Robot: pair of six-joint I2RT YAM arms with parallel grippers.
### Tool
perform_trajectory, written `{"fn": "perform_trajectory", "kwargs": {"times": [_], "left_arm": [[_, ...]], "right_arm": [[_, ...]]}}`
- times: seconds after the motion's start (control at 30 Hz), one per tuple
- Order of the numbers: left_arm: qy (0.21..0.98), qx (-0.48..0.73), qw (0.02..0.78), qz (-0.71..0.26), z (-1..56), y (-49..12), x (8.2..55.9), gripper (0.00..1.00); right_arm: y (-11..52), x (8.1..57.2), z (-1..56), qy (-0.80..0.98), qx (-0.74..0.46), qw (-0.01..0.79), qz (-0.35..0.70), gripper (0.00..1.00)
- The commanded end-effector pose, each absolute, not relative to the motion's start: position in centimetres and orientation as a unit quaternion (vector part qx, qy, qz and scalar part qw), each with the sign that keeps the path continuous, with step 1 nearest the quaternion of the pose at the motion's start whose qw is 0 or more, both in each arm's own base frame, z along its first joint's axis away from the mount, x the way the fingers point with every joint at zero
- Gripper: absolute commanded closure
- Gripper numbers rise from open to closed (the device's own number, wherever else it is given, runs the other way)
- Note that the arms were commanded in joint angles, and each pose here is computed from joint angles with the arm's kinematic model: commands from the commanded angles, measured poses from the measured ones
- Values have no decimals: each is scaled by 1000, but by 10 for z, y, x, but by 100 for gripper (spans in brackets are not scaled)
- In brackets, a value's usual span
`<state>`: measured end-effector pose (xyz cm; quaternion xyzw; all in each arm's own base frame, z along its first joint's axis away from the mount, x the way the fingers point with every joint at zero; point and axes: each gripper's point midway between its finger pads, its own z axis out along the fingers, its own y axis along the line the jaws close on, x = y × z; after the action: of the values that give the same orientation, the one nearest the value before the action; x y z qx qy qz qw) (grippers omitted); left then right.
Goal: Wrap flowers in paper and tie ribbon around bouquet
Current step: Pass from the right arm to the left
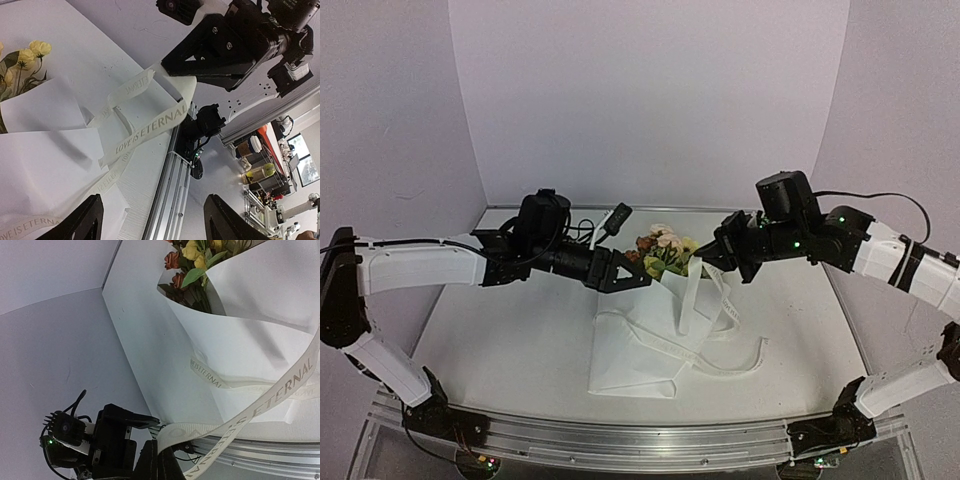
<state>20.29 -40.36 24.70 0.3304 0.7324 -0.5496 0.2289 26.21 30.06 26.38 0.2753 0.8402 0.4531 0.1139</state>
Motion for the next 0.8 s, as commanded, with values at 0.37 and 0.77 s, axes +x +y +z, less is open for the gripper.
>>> {"fn": "perform_trajectory", "kwargs": {"times": [0.37, 0.77], "left_arm": [[679, 368, 310, -554, 252, -442, 198, 34], [697, 332, 330, -543, 230, -457, 212, 49]], "right_arm": [[346, 272, 301, 769, 313, 117, 545, 100], [353, 271, 301, 758, 322, 115, 555, 100]]}}
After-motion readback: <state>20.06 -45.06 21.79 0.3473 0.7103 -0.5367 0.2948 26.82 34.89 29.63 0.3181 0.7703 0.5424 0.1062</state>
